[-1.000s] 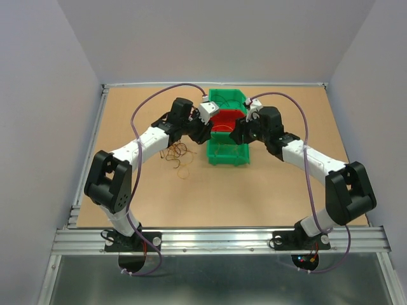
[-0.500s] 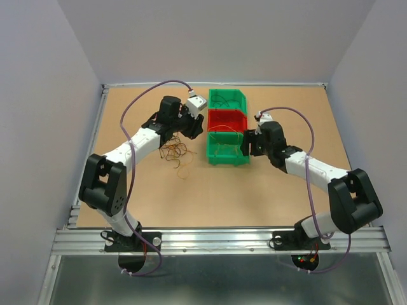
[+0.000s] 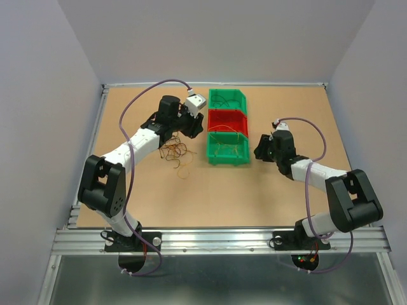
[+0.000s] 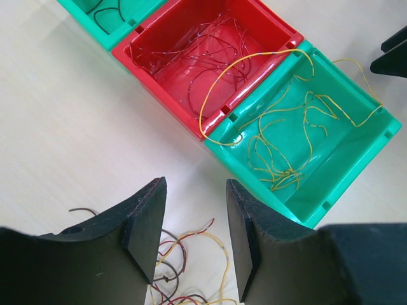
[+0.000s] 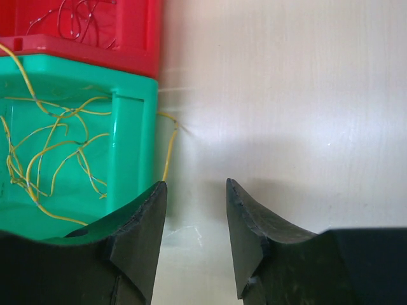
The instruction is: Untangle the cables
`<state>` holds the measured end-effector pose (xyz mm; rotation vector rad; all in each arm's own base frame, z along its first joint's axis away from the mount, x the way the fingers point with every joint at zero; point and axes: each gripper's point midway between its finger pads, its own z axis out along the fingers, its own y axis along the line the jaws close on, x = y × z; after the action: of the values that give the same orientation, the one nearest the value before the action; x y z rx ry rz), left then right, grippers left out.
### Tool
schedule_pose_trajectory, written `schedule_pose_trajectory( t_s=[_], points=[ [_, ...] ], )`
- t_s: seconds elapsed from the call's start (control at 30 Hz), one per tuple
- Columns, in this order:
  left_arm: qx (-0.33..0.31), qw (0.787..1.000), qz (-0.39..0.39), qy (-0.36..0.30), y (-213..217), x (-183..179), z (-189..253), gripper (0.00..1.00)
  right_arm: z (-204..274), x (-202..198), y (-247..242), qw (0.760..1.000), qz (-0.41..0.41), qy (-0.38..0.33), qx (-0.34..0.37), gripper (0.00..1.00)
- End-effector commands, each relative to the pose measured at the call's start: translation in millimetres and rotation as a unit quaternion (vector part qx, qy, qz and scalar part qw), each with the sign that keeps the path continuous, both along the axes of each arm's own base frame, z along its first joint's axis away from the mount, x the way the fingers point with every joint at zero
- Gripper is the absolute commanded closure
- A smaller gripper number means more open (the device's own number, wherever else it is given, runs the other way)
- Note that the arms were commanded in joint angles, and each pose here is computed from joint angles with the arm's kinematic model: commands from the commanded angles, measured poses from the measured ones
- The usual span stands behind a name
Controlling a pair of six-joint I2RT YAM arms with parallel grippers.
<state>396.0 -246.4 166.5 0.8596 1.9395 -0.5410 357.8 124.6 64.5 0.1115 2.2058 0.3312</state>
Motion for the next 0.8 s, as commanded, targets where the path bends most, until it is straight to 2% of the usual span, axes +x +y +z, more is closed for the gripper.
schedule_pose_trajectory(
  t_s=[0.0, 0.3, 0.47, 0.57, 0.67, 0.73, 0.77],
  points=[
    [-0.017, 1.0, -0.006, -0.021, -3, 3, 15, 0.46, 28, 13, 8, 0.995, 0.01, -0.062, 0.077, 0.52],
    [-0.016, 1.0, -0.008, -0.02, -4, 3, 14, 0.46, 14, 21, 20, 0.992, 0.041, -0.051, 0.112, 0.5],
    [-0.016, 1.0, -0.008, -0.019, -4, 3, 14, 0.46, 1, 27, 21, 0.993, 0.037, -0.036, 0.11, 0.53],
    [-0.016, 1.0, -0.01, -0.021, -4, 3, 15, 0.46, -1, 28, 19, 0.993, 0.03, -0.036, 0.107, 0.68],
    [-0.015, 1.0, -0.01, -0.019, -4, 3, 13, 0.46, 10, 27, 19, 0.992, 0.034, -0.051, 0.109, 0.91],
    [-0.015, 1.0, -0.01, -0.019, -4, 4, 13, 0.46, 21, 25, 18, 0.991, 0.036, -0.068, 0.11, 0.99],
    [-0.016, 1.0, -0.011, -0.018, -5, 3, 13, 0.46, 23, 24, 17, 0.991, 0.04, -0.074, 0.105, 0.99]
  ],
)
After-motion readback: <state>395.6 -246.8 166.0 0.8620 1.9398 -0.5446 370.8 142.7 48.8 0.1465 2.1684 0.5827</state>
